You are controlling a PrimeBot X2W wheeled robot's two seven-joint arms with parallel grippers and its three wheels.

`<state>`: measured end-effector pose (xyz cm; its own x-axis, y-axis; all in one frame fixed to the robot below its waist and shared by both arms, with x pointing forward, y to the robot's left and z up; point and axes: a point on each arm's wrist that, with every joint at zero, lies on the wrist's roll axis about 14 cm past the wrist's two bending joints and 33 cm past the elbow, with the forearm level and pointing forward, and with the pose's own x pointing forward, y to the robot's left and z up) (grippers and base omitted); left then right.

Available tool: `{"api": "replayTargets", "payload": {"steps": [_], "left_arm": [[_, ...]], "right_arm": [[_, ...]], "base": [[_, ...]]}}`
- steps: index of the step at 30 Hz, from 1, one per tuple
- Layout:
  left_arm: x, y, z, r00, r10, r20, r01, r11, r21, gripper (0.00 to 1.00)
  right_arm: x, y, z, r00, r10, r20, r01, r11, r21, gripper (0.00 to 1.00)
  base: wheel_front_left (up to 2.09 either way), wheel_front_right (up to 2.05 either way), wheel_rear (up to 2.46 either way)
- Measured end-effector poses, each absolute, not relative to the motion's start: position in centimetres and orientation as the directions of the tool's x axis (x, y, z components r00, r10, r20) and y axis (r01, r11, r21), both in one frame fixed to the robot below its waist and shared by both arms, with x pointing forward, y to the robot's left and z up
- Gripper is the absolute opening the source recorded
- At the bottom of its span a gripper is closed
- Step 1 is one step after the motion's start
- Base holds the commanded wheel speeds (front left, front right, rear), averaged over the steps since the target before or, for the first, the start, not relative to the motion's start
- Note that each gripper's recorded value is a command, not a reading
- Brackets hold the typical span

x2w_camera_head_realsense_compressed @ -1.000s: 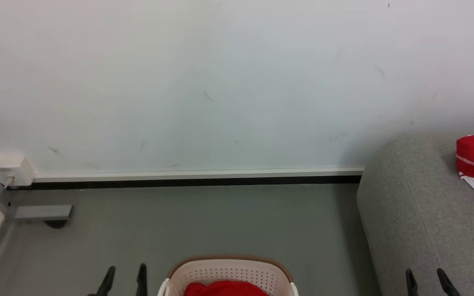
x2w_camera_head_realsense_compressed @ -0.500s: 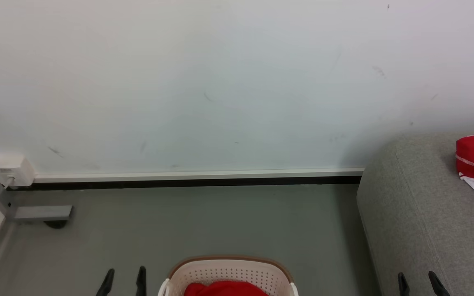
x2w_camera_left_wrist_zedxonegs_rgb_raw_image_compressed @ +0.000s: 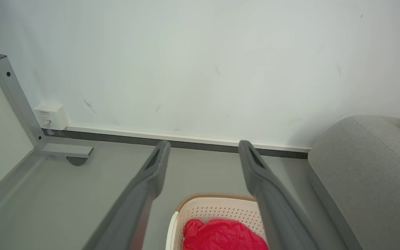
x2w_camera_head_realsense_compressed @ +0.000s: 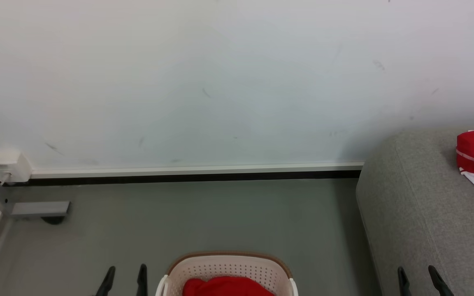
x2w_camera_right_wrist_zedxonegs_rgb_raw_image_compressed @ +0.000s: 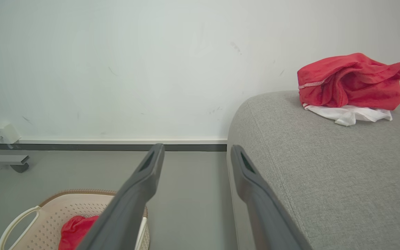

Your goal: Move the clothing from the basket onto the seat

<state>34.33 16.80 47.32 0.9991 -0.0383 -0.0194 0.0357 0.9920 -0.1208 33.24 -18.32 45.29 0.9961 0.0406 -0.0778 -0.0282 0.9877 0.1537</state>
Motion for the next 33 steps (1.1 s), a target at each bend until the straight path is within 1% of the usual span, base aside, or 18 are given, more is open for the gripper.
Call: {"api": "replayTargets", "payload": {"steps": [4,9,14,20,25,28,33], "left_arm": [[34.9,15.7,47.1,0.997,-0.077,-0.025,0.074,0.991,-0.116,1.0],[36.2,13.0,46.6,0.985,-0.168,-0.042,0.164,0.982,-0.097,1.0],[38.9,10.0,45.8,0.962,-0.263,-0.069,0.258,0.963,-0.083,1.0],[42.0,6.8,42.5,0.911,-0.362,-0.199,0.358,0.932,-0.056,1.0],[44.2,4.9,38.5,0.853,-0.404,-0.331,0.412,0.91,-0.048,1.0],[45.1,3.9,35.5,0.803,-0.422,-0.42,0.447,0.893,-0.043,1.0],[45.3,2.4,29.8,0.691,-0.441,-0.573,0.5,0.864,-0.062,1.0]], "right_arm": [[33.6,-18.5,45.5,0.997,0.035,-0.073,-0.023,0.988,0.153,1.0],[34.3,-19.1,45.7,0.997,0.024,-0.067,-0.014,0.989,0.147,1.0],[36.4,-19.8,46.4,0.999,0.013,-0.043,-0.006,0.99,0.141,1.0],[39.1,-20.5,46.3,0.999,0.002,-0.037,0.004,0.99,0.142,1.0],[41.4,-21.0,45.5,0.999,-0.008,-0.046,0.014,0.99,0.141,1.0],[42.6,-21.2,44.8,0.998,-0.008,-0.056,0.016,0.99,0.138,1.0],[44.6,-21.5,43.1,0.997,-0.01,-0.081,0.02,0.991,0.134,1.0]], "base": [[0.0,0.0,0.0],[0.0,0.0,0.0],[0.0,0.0,0.0],[0.0,0.0,0.0],[0.0,0.0,0.0],[0.0,0.0,0.0],[0.0,0.0,0.0]]}}
